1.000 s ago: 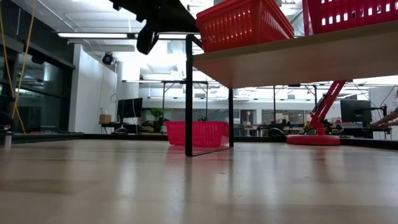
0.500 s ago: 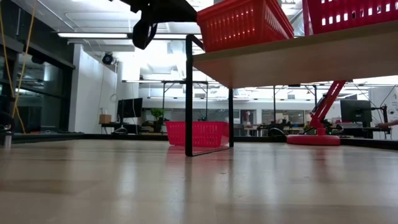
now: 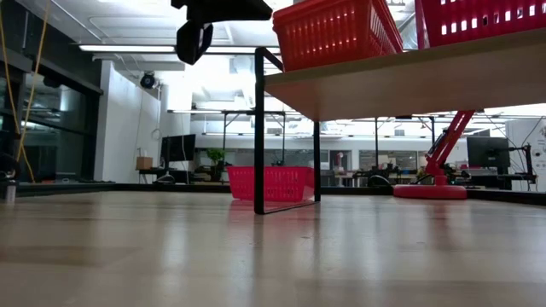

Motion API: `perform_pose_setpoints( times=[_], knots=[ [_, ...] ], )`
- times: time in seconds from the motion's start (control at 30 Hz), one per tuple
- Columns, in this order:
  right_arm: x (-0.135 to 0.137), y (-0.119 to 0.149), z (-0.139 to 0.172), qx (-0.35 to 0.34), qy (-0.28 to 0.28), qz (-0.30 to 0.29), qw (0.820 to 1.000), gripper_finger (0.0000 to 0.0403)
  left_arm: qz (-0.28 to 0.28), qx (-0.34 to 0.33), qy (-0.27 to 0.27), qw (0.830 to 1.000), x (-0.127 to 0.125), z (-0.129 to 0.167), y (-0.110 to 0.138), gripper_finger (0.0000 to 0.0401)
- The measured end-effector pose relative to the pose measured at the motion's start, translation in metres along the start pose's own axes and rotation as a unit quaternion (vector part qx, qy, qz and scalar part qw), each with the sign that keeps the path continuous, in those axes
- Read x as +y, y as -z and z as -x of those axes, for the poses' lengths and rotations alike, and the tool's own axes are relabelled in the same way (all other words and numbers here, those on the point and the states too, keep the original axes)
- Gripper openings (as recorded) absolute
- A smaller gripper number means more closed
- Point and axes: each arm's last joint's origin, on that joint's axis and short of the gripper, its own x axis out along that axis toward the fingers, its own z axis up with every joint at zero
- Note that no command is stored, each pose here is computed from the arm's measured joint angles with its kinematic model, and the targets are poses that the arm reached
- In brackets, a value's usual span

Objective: Stack baskets on shelf by color
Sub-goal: Stack the orange bin on the orange bins on the shelf, then stack the red bin on the red bins on the shelf

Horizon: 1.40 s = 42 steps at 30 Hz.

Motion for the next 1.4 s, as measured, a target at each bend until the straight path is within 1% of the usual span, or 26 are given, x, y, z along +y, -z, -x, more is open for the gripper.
perform_pose_setpoints(
  times=[0.13, 0.3, 0.4, 0.43, 0.5, 0.53, 0.63, 0.73, 0.8, 0.83, 0.9, 1.0, 1.17, 1.3, 1.4],
  knots=[
    [0.000, 0.000, 0.000, 0.000, 0.000, 0.000, 1.000, 0.0000, 0.005, -0.007, 0.008, 1.000, -0.001, 0.000, -0.001, 0.0000],
    [0.000, 0.000, 0.000, 0.000, 0.000, -0.002, 1.000, 0.0000, 0.018, -0.022, 0.050, 0.998, -0.007, 0.001, -0.007, 0.0000],
    [0.000, 0.000, 0.000, 0.000, 0.000, -0.003, 1.000, 0.0000, -0.013, -0.012, 0.048, 0.999, -0.008, 0.003, -0.009, 0.0000],
    [0.000, 0.000, 0.000, 0.000, 0.000, -0.004, 1.000, 0.0000, -0.029, -0.007, 0.041, 0.999, -0.007, 0.007, -0.014, 0.0000],
    [0.000, 0.000, 0.000, -0.001, -0.001, -0.004, 1.000, 0.0000, -0.058, -0.011, 0.028, 0.998, -0.008, 0.014, -0.031, 0.0000],
    [0.000, 0.000, 0.000, -0.001, -0.001, -0.004, 1.000, 0.0000, -0.076, -0.008, 0.013, 0.997, -0.006, 0.019, -0.039, 0.0000],
    [0.000, -0.001, 0.001, -0.006, -0.003, -0.006, 1.000, 0.0000, -0.135, 0.010, -0.062, 0.989, 0.004, 0.031, -0.058, 0.0000],
    [0.000, -0.002, 0.002, -0.010, -0.001, -0.007, 1.000, 0.0000, -0.167, 0.023, -0.153, 0.974, 0.023, 0.038, -0.073, 0.0001],
    [0.000, -0.002, 0.002, -0.015, 0.002, -0.007, 1.000, 0.0000, -0.164, 0.026, -0.191, 0.967, 0.038, 0.037, -0.081, 0.0006],
    [0.000, -0.002, 0.002, -0.016, 0.003, -0.007, 1.000, 0.0000, -0.162, 0.039, -0.209, 0.964, 0.048, 0.036, -0.083, 0.0011],
    [0.000, -0.002, 0.002, -0.020, 0.006, -0.007, 1.000, 0.0000, -0.146, 0.063, -0.225, 0.961, 0.067, 0.027, -0.087, 0.0026],
    [-0.001, -0.002, 0.002, -0.026, 0.010, -0.008, 1.000, 0.0000, -0.110, 0.105, -0.248, 0.957, 0.098, 0.011, -0.084, 0.0060],
    [-0.001, -0.003, 0.002, -0.033, 0.015, -0.012, 0.999, 0.0000, -0.031, 0.124, -0.307, 0.943, 0.141, -0.016, -0.082, 0.0134],
    [-0.001, -0.003, 0.002, -0.038, 0.019, -0.020, 0.999, 0.0000, 0.008, 0.149, -0.301, 0.942, 0.167, -0.037, -0.076, 0.0186],
    [-0.002, -0.003, 0.002, -0.041, 0.021, -0.030, 0.999, 0.0000, 0.031, 0.170, -0.291, 0.941, 0.181, -0.052, -0.068, 0.0213]
  ],
)
